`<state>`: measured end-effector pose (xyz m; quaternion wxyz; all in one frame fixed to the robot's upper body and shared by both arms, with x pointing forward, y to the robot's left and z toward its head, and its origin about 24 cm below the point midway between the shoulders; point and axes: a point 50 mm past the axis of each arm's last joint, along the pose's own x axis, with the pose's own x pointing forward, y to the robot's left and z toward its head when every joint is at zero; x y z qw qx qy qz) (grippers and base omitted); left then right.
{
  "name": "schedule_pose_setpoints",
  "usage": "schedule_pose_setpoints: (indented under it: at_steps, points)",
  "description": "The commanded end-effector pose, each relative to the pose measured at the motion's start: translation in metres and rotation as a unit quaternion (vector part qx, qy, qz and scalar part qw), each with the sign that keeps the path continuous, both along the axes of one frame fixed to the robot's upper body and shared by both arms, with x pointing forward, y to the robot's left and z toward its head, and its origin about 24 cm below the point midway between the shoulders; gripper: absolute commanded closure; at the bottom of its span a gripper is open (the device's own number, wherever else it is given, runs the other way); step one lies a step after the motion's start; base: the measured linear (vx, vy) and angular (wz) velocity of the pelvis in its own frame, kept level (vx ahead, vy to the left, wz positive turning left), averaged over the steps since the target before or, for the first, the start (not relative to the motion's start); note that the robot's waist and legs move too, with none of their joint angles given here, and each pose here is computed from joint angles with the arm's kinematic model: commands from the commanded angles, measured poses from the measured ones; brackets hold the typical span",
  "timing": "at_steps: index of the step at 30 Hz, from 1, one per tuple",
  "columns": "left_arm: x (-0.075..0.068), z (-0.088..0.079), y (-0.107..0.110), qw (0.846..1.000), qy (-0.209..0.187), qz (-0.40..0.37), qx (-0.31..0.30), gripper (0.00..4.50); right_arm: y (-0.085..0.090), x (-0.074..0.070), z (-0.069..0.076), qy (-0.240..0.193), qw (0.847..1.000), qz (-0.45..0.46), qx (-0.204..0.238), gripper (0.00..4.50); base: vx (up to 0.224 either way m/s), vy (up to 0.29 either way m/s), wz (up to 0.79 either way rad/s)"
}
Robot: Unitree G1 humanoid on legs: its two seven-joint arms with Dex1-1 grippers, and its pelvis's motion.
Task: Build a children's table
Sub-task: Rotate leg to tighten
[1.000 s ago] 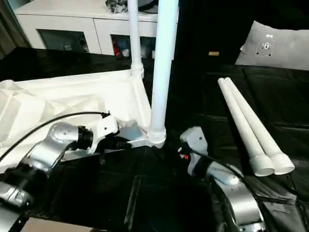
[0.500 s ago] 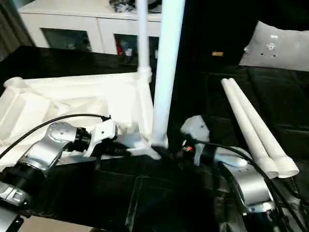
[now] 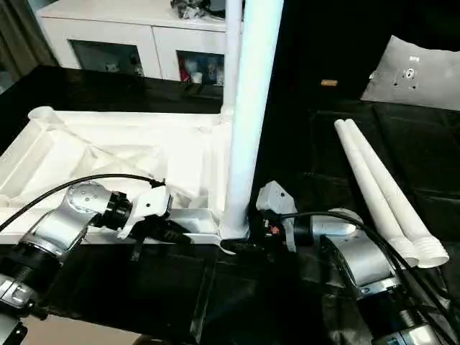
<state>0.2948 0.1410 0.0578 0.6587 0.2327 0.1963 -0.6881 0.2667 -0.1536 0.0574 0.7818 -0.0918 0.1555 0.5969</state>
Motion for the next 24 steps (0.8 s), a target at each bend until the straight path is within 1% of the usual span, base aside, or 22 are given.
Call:
schedule_pose_setpoints:
  at_steps: [1, 7, 14, 17, 18, 22, 24]
  points:
    - [-0.004, 0.002, -0.003, 0.999, -0.002, -0.033, 0.008, 4.5, 0.003, 0.004, 0.004, -0.008, 1.0, 0.012, -0.002, 0.88, 0.0, 0.0, 0.0]
    - [-0.005, 0.002, -0.002, 0.999, 0.003, -0.037, 0.012, 4.5, 0.007, 0.001, 0.001, 0.005, 1.0, 0.026, 0.009, 1.55, 0.0, 0.0, 0.0]
    - [-0.006, 0.002, 0.0, 0.999, 0.008, -0.033, 0.012, 4.5, 0.01, -0.006, -0.004, 0.019, 0.999, 0.033, 0.016, 1.73, 0.0, 0.0, 0.0]
    - [-0.005, 0.003, -0.001, 1.0, 0.011, -0.015, -0.002, 4.5, 0.012, -0.009, -0.005, 0.026, 0.999, 0.027, 0.03, 1.74, 0.0, 0.0, 0.0]
    - [-0.002, 0.004, -0.006, 1.0, 0.006, 0.011, -0.02, 4.5, 0.017, -0.011, -0.007, 0.034, 0.998, 0.005, 0.048, 1.75, 0.0, 0.0, 0.0]
    - [0.003, 0.006, -0.016, 0.998, -0.007, 0.057, -0.04, 4.5, 0.027, -0.014, -0.012, 0.03, 0.996, -0.051, 0.067, 1.75, 0.0, 0.0, 0.0]
    - [0.005, 0.007, -0.032, 0.992, -0.007, 0.111, -0.065, 4.5, 0.044, -0.014, -0.021, 0.03, 0.987, -0.133, 0.081, 1.75, 0.0, 0.0, 0.0]
